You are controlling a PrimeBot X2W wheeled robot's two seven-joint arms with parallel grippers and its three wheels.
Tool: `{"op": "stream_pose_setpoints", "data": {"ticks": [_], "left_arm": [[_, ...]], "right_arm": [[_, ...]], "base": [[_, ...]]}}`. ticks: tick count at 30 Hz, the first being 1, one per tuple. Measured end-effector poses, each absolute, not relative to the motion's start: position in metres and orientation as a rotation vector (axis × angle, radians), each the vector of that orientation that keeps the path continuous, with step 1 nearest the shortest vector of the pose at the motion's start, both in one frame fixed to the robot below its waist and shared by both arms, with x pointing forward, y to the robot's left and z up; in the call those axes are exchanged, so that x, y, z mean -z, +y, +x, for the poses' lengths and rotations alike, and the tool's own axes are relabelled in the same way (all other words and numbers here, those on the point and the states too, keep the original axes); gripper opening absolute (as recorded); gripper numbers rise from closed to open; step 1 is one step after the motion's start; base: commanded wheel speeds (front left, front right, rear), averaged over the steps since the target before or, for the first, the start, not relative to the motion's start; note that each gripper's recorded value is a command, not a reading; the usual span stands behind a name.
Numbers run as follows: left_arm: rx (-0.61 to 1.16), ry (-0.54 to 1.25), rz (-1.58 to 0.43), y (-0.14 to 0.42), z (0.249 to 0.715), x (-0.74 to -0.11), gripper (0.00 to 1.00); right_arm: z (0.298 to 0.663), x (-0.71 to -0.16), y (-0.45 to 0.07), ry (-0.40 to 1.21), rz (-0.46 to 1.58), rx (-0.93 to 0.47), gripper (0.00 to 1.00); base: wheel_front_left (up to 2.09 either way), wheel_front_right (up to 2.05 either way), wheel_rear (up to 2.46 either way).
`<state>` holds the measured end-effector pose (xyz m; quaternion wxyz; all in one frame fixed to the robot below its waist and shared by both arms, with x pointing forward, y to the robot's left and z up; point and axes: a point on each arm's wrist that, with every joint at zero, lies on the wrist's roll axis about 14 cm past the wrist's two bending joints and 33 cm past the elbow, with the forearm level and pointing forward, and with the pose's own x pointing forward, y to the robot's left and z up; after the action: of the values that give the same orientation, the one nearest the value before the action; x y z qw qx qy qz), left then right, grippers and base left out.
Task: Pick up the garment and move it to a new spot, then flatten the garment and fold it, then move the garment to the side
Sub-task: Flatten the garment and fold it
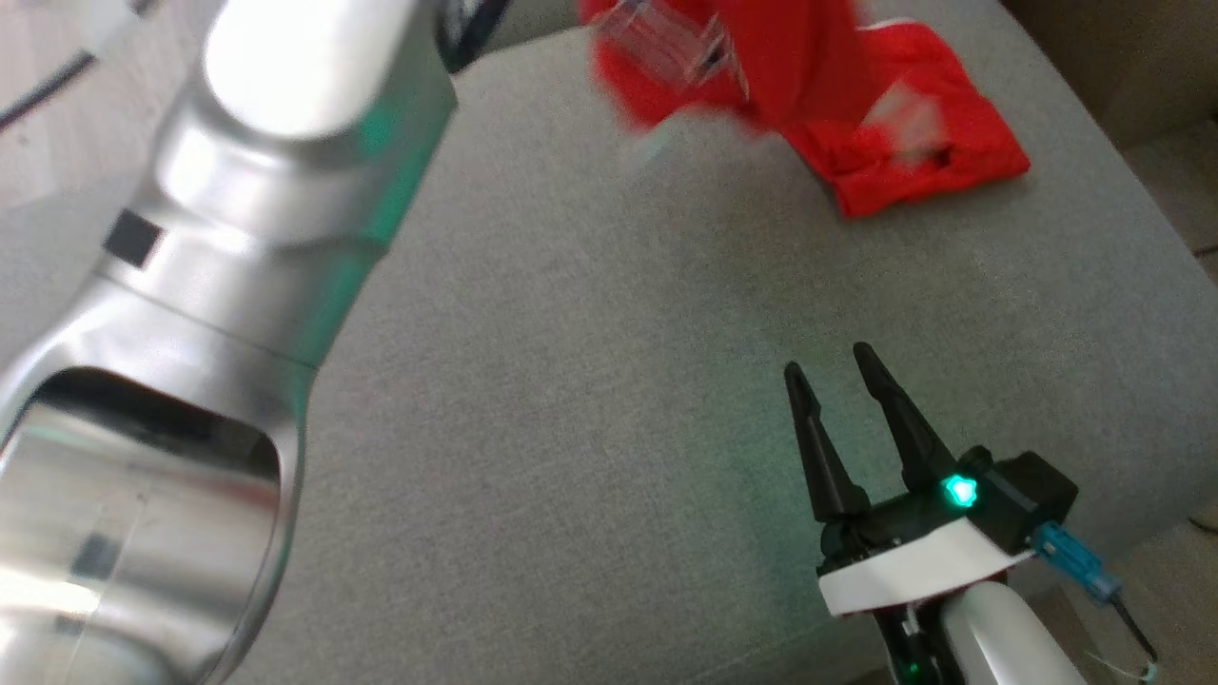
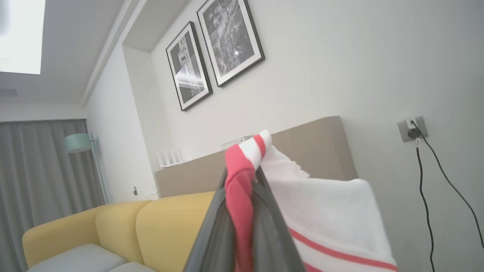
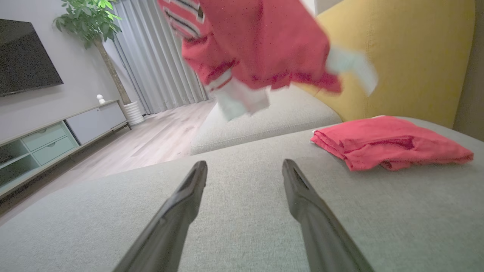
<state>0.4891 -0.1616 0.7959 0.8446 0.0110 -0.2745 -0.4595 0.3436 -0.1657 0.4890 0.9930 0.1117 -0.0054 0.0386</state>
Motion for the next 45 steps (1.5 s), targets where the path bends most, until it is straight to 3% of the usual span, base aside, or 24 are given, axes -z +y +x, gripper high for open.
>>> {"op": "stream_pose_setpoints", "data": {"ticks": [5,10,16,21,22,23,24,25,30,37,45], "left_arm": [[0.867,-0.485,-0.103,-0.123,0.508,-0.785,0.0],[0.681,-0.104,-0.248,-0.056,0.526,-0.628,0.0],[0.416,0.327,-0.299,0.034,0.459,-0.43,0.0],[0.292,0.401,-0.369,0.066,0.433,-0.394,0.0],[0.287,0.389,-0.377,0.067,0.433,-0.396,0.03],[0.282,0.376,-0.385,0.069,0.434,-0.399,0.3],[0.271,0.366,-0.394,0.072,0.435,-0.402,0.95],[0.255,0.355,-0.398,0.076,0.436,-0.404,1.0],[0.216,0.292,-0.346,0.089,0.436,-0.417,1.0],[0.295,0.11,-0.083,0.082,0.446,-0.459,1.0],[0.475,0.169,0.158,0.039,0.473,-0.453,1.0]], "right_arm": [[0.341,-0.491,-0.16,-0.02,0.231,-0.098,1.0],[0.346,-0.489,-0.147,-0.012,0.237,-0.142,1.0],[0.351,-0.479,-0.134,0.024,0.226,-0.195,1.0],[0.358,-0.473,-0.126,0.043,0.214,-0.231,1.0],[0.358,-0.472,-0.124,0.045,0.214,-0.239,1.0],[0.359,-0.472,-0.122,0.047,0.214,-0.247,1.0],[0.36,-0.472,-0.12,0.048,0.214,-0.254,1.0],[0.36,-0.472,-0.118,0.048,0.215,-0.26,1.0],[0.36,-0.473,-0.114,0.045,0.215,-0.271,1.0],[0.361,-0.469,-0.114,0.056,0.211,-0.277,1.0],[0.362,-0.453,-0.113,0.109,0.203,-0.29,1.0]], "base": [[0.0,0.0,0.0],[0.0,0.0,0.0],[0.0,0.0,0.0],[0.0,0.0,0.0],[0.0,0.0,0.0],[0.0,0.0,0.0],[0.0,0.0,0.0],[0.0,0.0,0.0],[0.0,0.0,0.0],[0.0,0.0,0.0],[0.0,0.0,0.0]]}}
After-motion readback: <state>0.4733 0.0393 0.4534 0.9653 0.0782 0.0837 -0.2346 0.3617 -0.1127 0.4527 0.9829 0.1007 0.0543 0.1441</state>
